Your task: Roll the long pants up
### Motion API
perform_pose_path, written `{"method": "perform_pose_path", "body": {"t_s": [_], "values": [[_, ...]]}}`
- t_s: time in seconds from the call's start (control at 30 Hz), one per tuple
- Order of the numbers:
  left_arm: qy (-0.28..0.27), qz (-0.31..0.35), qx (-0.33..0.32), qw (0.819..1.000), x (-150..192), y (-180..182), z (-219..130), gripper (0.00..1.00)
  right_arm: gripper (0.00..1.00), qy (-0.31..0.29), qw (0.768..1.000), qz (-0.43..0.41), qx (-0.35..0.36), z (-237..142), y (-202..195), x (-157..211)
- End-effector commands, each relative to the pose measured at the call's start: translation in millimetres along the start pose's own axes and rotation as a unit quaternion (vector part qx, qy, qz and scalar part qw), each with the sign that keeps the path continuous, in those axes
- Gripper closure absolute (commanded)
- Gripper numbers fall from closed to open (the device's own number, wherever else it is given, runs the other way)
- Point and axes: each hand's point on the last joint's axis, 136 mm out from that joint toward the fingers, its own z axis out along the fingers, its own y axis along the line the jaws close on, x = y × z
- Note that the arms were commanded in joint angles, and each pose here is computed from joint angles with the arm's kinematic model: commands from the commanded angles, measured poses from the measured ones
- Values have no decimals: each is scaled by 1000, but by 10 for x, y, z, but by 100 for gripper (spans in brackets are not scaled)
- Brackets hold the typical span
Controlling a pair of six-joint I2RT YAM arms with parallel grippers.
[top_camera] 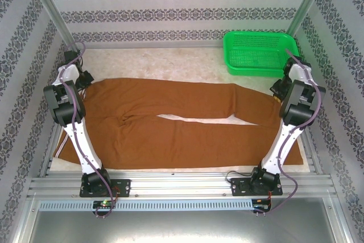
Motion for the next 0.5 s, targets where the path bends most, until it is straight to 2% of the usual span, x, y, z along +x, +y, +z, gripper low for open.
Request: {"method": "perform_pose_path", "body": {"t_s": [0.0, 0.1, 0.13, 0.17, 0.37, 0.47], "values": [[-18, -2, 65, 998, -88, -414, -235, 91, 100, -96, 995, -12, -14, -673, -7, -246], [-36, -13, 81, 996, -176, -472, -372, 86, 100, -134, 990, -14, -33, -941, 12, -349], [-43, -16, 81, 996, -211, -471, -429, 88, 100, -144, 989, -13, -38, -997, 20, -393], [-54, -22, 74, 996, -262, -454, -509, 100, 100, -149, 988, -10, -45, -1012, 31, -438], [-104, -25, 43, 993, -629, -415, -908, 100, 100, -154, 982, 24, -103, -999, 235, -751], [-113, -21, 28, 993, -777, -413, -1032, 100, 100, -170, 978, 24, -120, -1169, 377, -929]]}}
